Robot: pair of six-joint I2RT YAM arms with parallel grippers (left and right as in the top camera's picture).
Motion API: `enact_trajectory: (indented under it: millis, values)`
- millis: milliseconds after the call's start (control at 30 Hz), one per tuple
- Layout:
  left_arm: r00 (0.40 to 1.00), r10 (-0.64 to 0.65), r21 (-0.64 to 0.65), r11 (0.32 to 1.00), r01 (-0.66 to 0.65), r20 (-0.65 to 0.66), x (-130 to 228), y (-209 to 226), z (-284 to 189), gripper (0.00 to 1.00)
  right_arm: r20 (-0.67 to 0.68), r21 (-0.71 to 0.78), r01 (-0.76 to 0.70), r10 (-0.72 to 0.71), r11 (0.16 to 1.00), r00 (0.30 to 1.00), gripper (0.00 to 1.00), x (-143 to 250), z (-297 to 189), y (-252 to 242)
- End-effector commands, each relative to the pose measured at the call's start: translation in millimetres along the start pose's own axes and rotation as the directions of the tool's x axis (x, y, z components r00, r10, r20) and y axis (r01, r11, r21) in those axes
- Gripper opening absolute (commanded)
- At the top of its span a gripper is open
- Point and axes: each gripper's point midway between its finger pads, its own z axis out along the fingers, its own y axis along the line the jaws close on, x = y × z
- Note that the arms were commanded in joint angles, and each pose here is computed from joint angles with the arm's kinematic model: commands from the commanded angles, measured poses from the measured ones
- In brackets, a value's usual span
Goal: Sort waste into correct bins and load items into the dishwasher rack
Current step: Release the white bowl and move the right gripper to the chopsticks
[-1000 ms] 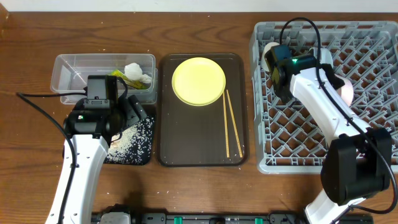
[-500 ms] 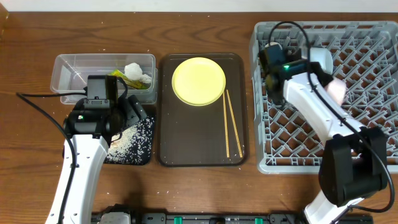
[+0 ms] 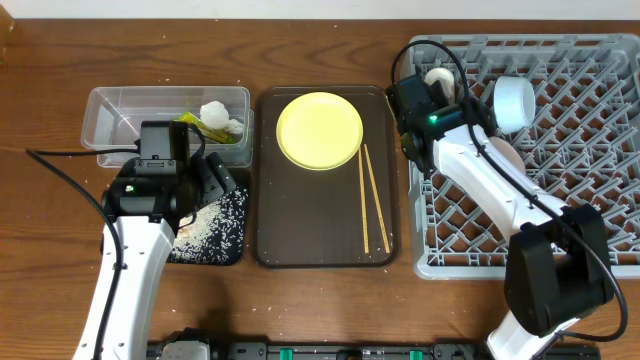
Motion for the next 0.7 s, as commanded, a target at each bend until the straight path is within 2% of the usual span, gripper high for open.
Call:
enact_trajectory:
  millis: [0,133,233,333,433,500,567,667]
  values:
    - [1.000,-0.003,-0.006,1.000,0.003,0.009,-3.6,1.0,-1.7,0.94,0.054,-0.200,-0.018,0.030,0.980,0.998,0.66,-10.3,-11.4,30.3]
    - [1.000,-0.003,-0.007,1.000,0.003,0.010,-3.6,1.1,-1.7,0.94,0.102,-0.368,-0.101,0.148,0.924,0.984,0.65,-21.4,-34.9,41.1]
    - [1.000,-0.003,-0.006,1.000,0.003,0.009,-3.6,1.0,-1.7,0.94,0.151,-0.533,-0.156,0.275,0.832,0.950,0.65,-38.3,-64.8,46.8]
    - [1.000,-0.003,-0.007,1.000,0.003,0.010,-3.6,1.1,-1.7,0.94,0.212,-0.750,-0.110,0.394,0.652,0.894,0.60,-64.7,-112.9,59.6]
    - [1.000,-0.003,-0.007,1.000,0.003,0.010,-3.6,1.1,-1.7,0.94,0.201,-0.896,-0.050,0.503,0.440,0.841,0.41,-86.8,-158.5,70.1]
    - [1.000,-0.003,-0.006,1.000,0.003,0.009,-3.6,1.0,-1.7,0.94,0.166,-0.935,-0.041,0.536,0.352,0.828,0.41,-94.5,-174.6,77.7]
    - [1.000,-0.003,-0.006,1.000,0.003,0.009,-3.6,1.0,-1.7,0.94,0.154,-0.943,-0.038,0.533,0.331,0.832,0.40,-97.6,-181.3,89.3]
    - [1.000,-0.003,-0.006,1.000,0.003,0.009,-3.6,1.0,-1.7,0.94,0.160,-0.931,-0.031,0.483,0.363,0.861,0.37,-94.9,-181.1,114.4]
